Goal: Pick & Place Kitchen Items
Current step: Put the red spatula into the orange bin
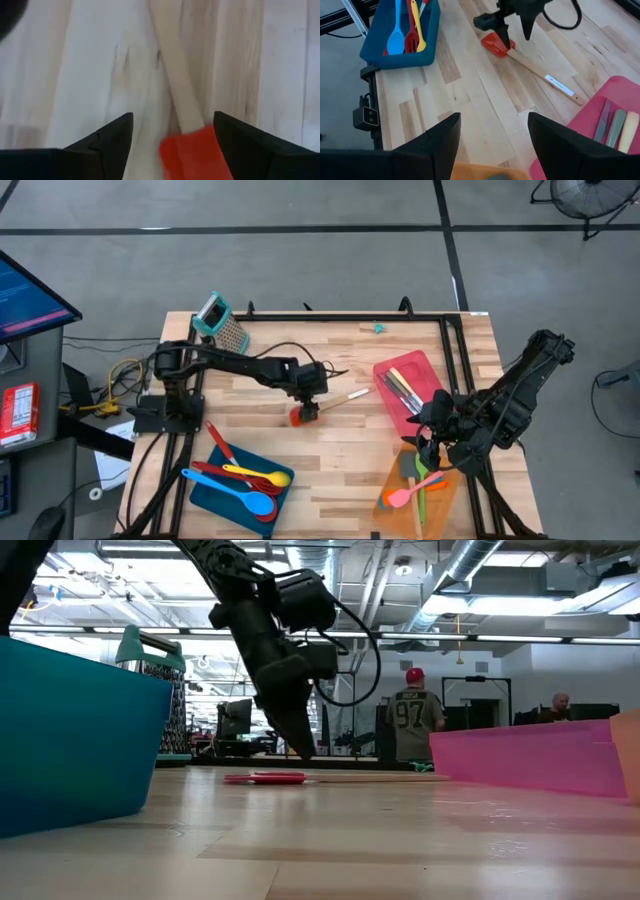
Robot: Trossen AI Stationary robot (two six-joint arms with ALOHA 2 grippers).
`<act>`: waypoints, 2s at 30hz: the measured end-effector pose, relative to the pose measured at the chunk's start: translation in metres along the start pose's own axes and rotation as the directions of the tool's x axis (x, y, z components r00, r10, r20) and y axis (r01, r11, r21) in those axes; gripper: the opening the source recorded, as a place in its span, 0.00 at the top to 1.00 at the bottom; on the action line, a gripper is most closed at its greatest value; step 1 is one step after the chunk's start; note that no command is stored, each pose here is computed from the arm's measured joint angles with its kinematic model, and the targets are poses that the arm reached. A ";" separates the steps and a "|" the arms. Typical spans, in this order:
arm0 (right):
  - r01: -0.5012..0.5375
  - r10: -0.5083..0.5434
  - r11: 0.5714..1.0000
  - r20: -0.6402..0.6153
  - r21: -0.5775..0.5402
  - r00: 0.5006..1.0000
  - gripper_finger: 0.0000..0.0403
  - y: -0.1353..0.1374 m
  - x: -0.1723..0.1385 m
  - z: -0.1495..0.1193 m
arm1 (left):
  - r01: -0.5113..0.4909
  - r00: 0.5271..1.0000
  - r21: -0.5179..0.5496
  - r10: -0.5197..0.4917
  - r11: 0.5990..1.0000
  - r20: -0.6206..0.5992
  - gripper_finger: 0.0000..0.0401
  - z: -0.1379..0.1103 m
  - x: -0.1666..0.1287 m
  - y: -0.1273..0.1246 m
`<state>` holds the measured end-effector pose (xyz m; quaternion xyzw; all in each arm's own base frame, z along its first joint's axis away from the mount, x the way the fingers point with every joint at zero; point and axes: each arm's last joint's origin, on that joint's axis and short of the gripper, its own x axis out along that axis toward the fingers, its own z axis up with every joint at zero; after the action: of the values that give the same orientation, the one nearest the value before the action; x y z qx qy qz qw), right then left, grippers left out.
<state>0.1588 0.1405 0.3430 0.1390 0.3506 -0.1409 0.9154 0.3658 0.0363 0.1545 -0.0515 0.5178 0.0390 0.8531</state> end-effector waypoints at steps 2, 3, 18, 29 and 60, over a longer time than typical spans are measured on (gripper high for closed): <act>0.001 -0.001 1.000 -0.001 -0.001 1.000 0.44 0.000 0.000 0.000 | 0.003 1.000 0.011 -0.003 1.000 0.013 0.35 0.001 0.003 -0.002; 0.002 -0.002 1.000 -0.002 -0.002 1.000 0.44 0.000 0.000 0.000 | 0.002 1.000 0.012 -0.003 1.000 0.017 0.36 0.001 0.003 -0.002; 0.002 -0.002 1.000 -0.001 0.002 1.000 0.44 0.000 0.000 0.000 | 0.028 0.998 0.048 -0.025 0.998 -0.054 0.40 0.007 0.035 -0.010; 0.003 -0.003 1.000 0.001 0.009 1.000 0.44 0.000 0.000 0.000 | -0.003 0.959 0.056 0.019 0.998 -0.284 0.59 -0.012 0.036 -0.017; 0.014 -0.014 1.000 0.029 0.013 0.999 0.44 0.000 0.000 0.001 | -0.047 0.981 0.096 0.064 0.994 -0.181 0.92 -0.001 -0.022 -0.023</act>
<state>0.1593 0.1399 0.3436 0.1401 0.3372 -0.1516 0.9185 0.3577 0.0132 0.1749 -0.0013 0.5970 0.0340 0.8015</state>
